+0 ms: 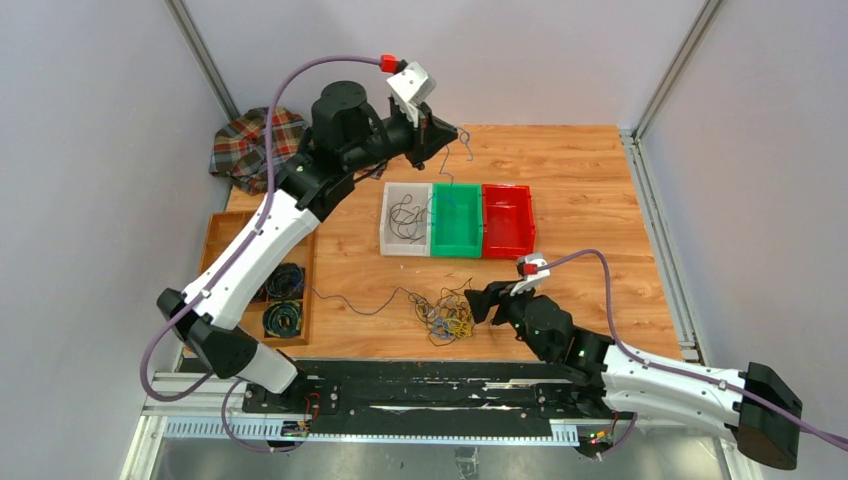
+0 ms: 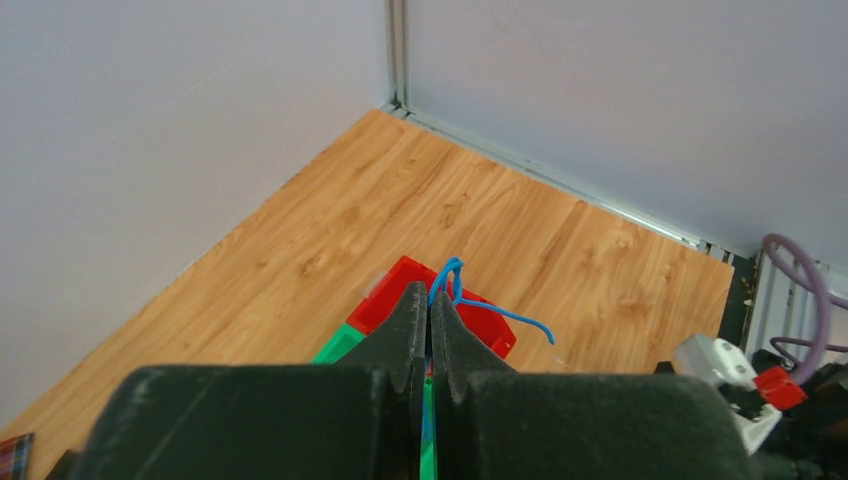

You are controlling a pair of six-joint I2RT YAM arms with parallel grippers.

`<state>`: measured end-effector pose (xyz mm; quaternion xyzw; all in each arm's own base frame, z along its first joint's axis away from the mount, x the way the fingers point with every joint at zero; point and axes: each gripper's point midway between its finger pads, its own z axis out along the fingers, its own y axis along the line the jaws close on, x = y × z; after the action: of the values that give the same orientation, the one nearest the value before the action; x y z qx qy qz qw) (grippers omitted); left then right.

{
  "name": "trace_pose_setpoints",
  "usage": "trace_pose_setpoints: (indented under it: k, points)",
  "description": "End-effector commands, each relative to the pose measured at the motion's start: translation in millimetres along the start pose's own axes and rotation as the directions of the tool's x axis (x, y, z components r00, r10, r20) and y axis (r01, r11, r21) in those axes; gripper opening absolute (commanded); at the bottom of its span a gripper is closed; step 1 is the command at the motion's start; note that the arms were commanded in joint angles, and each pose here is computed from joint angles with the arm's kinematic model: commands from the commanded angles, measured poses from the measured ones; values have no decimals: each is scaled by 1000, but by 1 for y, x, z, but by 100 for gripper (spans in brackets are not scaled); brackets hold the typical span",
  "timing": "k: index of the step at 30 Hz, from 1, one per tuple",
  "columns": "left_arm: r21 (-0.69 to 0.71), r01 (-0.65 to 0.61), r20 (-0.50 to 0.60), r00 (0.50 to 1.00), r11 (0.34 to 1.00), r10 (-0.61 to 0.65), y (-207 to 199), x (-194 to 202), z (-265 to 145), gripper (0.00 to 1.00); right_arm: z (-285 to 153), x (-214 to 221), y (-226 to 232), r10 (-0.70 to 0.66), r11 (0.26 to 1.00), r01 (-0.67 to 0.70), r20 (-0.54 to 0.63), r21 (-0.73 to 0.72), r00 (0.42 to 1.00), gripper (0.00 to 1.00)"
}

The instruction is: Untangle the cables

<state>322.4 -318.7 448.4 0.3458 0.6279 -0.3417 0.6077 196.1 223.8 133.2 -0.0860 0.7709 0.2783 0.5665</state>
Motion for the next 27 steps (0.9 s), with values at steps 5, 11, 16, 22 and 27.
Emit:
trace_pose_setpoints:
  k: [5, 11, 16, 22, 27]
  points:
    - [-30, -76, 10, 997, 997, 76, 22, 8, 43, 0, -7, -14, -38, -2, 982, -10, 63, 188, 998, 70]
    - [-36, -106, -21, 994, 994, 106, 35, 25, 67, 0, -8, -15, -44, -40, 974, 26, 56, 225, 998, 68]
    - [-60, -150, -29, 989, 987, 148, 48, 31, 82, 0, -9, -16, -48, -62, 969, 48, 53, 242, 997, 68]
    - [-76, -206, -77, 977, 976, 200, 60, 57, 92, 0, -13, -18, -52, -71, 967, 53, 64, 248, 995, 68]
    - [-85, -225, -73, 973, 971, 219, 64, 59, 97, 0, -14, -16, -56, -64, 966, 45, 68, 257, 996, 67]
